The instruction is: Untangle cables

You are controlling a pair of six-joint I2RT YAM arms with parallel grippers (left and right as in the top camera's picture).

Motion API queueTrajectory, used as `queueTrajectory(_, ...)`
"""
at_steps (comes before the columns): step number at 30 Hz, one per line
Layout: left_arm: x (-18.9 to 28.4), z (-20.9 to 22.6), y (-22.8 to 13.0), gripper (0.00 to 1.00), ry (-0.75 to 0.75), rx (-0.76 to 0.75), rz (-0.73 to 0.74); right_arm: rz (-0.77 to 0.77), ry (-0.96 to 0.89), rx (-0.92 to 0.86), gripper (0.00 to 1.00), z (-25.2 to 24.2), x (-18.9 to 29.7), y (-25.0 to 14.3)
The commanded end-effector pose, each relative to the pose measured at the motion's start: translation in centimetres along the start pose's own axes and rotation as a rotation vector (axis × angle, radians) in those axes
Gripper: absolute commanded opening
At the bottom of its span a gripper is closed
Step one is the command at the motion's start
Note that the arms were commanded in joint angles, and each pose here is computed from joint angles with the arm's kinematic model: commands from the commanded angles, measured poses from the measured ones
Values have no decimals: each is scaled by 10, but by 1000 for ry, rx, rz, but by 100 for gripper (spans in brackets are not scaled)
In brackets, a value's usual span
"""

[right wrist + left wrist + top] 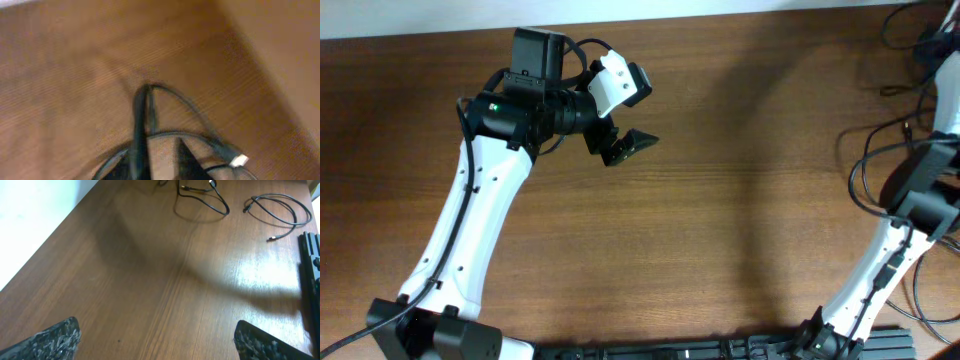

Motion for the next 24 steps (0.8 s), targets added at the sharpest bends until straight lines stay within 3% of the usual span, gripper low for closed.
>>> queueTrajectory(1, 5, -2, 3, 99, 9, -7, -11, 30, 133, 26, 79, 22, -4, -7)
queueTrajectory(2, 5, -2, 3, 99, 9, -7, -11, 31, 158, 28, 96, 27, -4, -7)
queueTrajectory(3, 5, -2, 3, 99, 9, -7, -11, 31, 173, 29, 99, 28, -3, -7)
queueTrajectory(9, 5, -2, 3, 99, 9, -7, -11, 20, 396, 45, 99, 55, 24, 0)
queueTrajectory(14, 5, -2, 3, 99, 8, -7, -11, -130, 673, 76, 99, 77, 95, 33)
queueTrajectory(19, 5, -2, 3, 99, 8, -7, -11, -247, 714, 127, 99, 84, 181, 56)
queueTrajectory(24, 5, -2, 3, 99, 8, -7, -11, -293, 752, 198, 99, 93, 263, 54)
Point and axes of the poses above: each gripper's point midway between its finger pads, its own x axis back along the fingers, its own z axis along the line the jaws close on, y = z × x, the point moved 9 cm from there along x, back along the fingers, and after that the axes turned 1 degree about x, right-handed, at the moved point
